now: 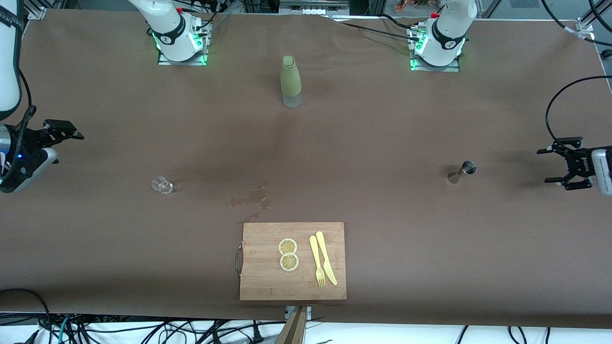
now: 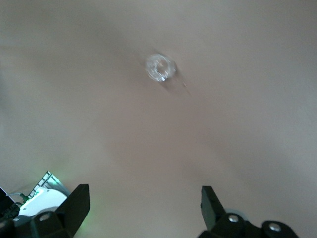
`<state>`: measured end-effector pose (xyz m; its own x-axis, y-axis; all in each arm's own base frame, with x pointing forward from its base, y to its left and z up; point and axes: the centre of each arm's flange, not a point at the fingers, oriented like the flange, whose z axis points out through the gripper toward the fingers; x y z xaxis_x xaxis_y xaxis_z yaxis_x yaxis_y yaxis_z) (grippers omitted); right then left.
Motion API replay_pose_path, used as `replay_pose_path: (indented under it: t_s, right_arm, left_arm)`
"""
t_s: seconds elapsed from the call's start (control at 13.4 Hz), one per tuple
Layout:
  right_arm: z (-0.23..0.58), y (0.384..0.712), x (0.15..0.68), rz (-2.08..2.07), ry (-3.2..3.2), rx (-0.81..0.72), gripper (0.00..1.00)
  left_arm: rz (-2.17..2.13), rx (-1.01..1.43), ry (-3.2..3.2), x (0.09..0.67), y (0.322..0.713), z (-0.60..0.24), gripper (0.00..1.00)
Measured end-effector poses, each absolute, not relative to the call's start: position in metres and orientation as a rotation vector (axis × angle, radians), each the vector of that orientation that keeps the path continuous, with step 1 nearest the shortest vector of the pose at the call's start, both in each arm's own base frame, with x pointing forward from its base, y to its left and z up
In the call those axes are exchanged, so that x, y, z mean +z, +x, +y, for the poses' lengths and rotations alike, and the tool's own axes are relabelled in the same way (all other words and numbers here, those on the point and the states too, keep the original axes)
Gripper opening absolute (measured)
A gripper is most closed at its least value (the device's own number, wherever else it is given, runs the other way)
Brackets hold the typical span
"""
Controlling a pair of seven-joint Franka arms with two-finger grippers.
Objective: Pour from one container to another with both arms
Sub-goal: 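Reach the right gripper to the beaker while the left gripper reaches the jigger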
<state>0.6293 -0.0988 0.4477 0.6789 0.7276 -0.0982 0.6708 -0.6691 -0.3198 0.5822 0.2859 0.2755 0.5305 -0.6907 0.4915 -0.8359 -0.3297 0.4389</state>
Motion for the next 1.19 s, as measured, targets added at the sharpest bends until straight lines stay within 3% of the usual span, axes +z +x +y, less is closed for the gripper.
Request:
replay_pose_path:
  t_s: [0.37, 0.74, 1.19]
  right_arm:
    - [-0.151, 0.622, 0.337, -1.211, -2.32, 0.063, 1.0]
    - [-0.148, 0.612, 0.276, -1.292, -2.163, -0.115, 1.0]
    - [-0.162, 0.589, 0.171, -1.352, -1.937, -0.498, 1.0]
  left_arm:
    - [-1.315, 0.506, 1.912, 0.199, 0.584, 0.283, 1.0]
    - [-1.371, 0.746, 1.694, 0.134, 0.579, 0.262, 1.0]
    - [-1.338, 0.851, 1.494, 0.086, 0.566, 0.229, 1.0]
